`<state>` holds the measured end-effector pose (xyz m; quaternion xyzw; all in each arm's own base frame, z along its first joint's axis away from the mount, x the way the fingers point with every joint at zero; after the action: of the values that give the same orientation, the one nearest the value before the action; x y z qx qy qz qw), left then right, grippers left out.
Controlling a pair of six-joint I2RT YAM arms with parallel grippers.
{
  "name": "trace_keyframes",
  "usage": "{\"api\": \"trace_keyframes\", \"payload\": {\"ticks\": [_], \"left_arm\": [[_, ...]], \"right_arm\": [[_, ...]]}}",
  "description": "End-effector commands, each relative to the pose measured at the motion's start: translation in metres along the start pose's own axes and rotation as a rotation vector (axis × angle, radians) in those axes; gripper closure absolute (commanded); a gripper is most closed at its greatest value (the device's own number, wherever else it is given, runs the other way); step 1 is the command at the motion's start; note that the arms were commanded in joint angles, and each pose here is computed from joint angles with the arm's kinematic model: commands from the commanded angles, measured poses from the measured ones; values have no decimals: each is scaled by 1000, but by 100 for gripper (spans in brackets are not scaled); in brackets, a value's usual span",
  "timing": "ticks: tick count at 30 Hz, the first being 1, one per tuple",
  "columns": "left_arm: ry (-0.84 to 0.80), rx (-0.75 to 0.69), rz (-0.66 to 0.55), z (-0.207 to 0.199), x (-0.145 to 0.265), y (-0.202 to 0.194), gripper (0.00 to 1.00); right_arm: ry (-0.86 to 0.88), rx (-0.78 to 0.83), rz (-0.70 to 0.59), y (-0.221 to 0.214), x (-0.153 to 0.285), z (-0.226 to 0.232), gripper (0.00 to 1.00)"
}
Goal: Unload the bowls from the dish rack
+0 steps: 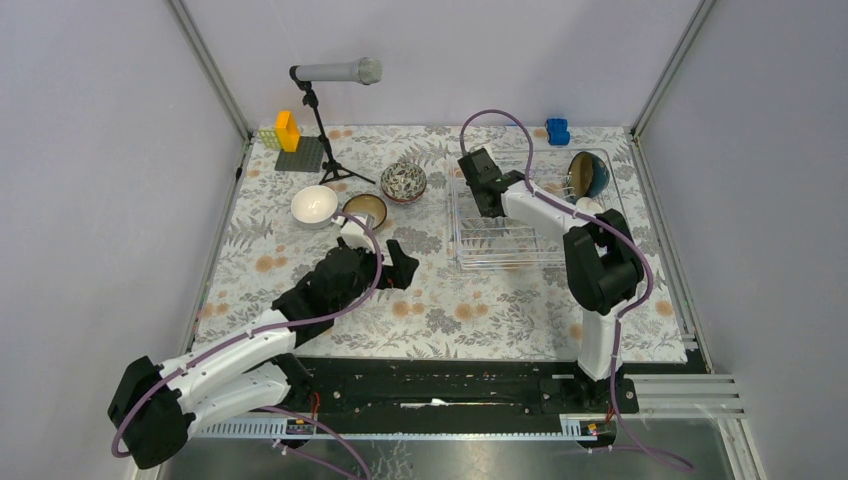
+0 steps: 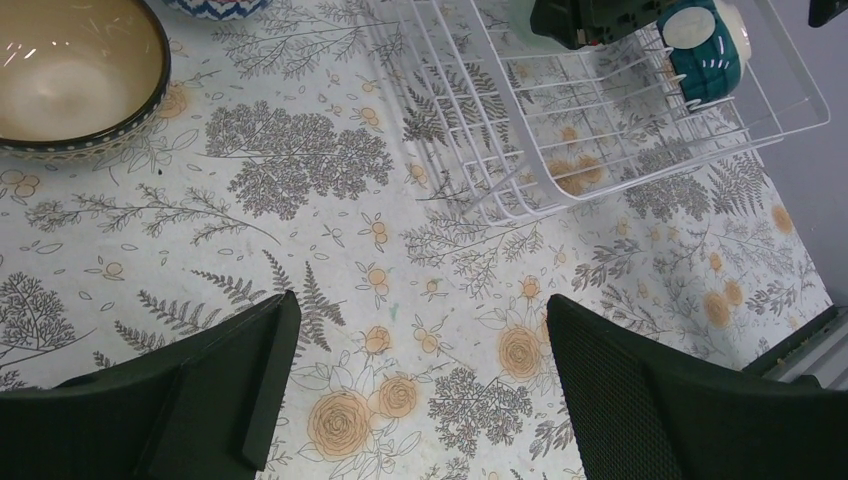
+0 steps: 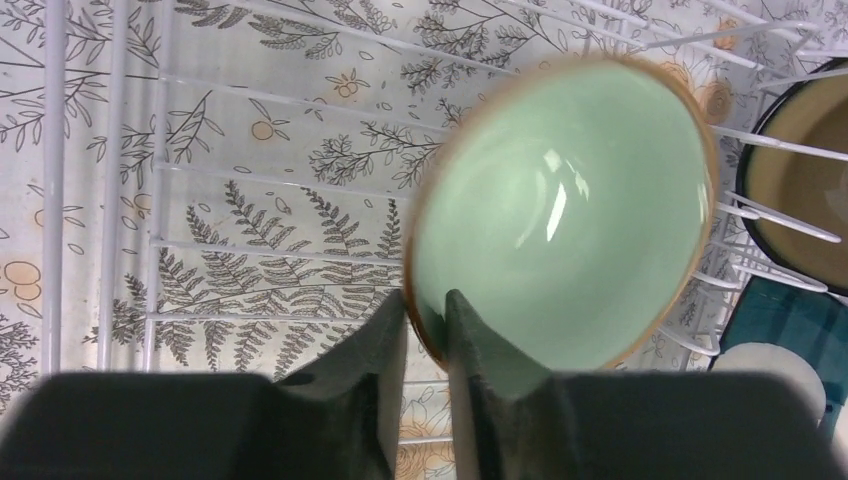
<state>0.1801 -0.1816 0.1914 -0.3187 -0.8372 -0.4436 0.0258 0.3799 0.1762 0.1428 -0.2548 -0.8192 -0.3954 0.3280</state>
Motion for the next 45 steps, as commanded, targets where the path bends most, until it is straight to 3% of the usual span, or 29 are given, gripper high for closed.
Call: {"api": "trace_keyframes", "payload": {"ticks": [1, 4, 12, 19, 25, 33, 39, 45], "left_arm": [[-3, 35, -64, -7, 4, 14, 1], [8, 38, -79, -6, 7, 17, 1], [56, 47, -118, -2, 11, 22, 1], [204, 136, -213, 11, 16, 29, 1], [333, 198, -293, 28, 25, 33, 1], [377, 252, -352, 50, 40, 42, 1], [361, 284, -400, 56, 49, 41, 1], [371, 312, -452, 63, 56, 40, 1]], "right_arm": [[30, -24, -19, 11, 7, -1, 85], [19, -21, -12, 13, 9, -4, 100], [-10, -16, -40, 21, 29, -15, 100], [-246, 107, -91, 42, 79, -23, 100], [-54, 103, -249, 60, 119, -7, 100], [234, 79, -465, 80, 178, 13, 100], [389, 128, -527, 87, 194, 36, 100], [486, 182, -510, 91, 185, 75, 100]]}}
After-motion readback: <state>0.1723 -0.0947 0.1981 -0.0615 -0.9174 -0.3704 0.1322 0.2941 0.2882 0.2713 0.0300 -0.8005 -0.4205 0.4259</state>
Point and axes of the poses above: each gripper's point midway between its finger pads, its own x axis back along the fingers, its own z axis along the line the jaws close on, y = z × x, the point moved 8 cm from there along x, back along the fingers, and after that the axes turned 13 degrees about x, right-handed, at the moved point
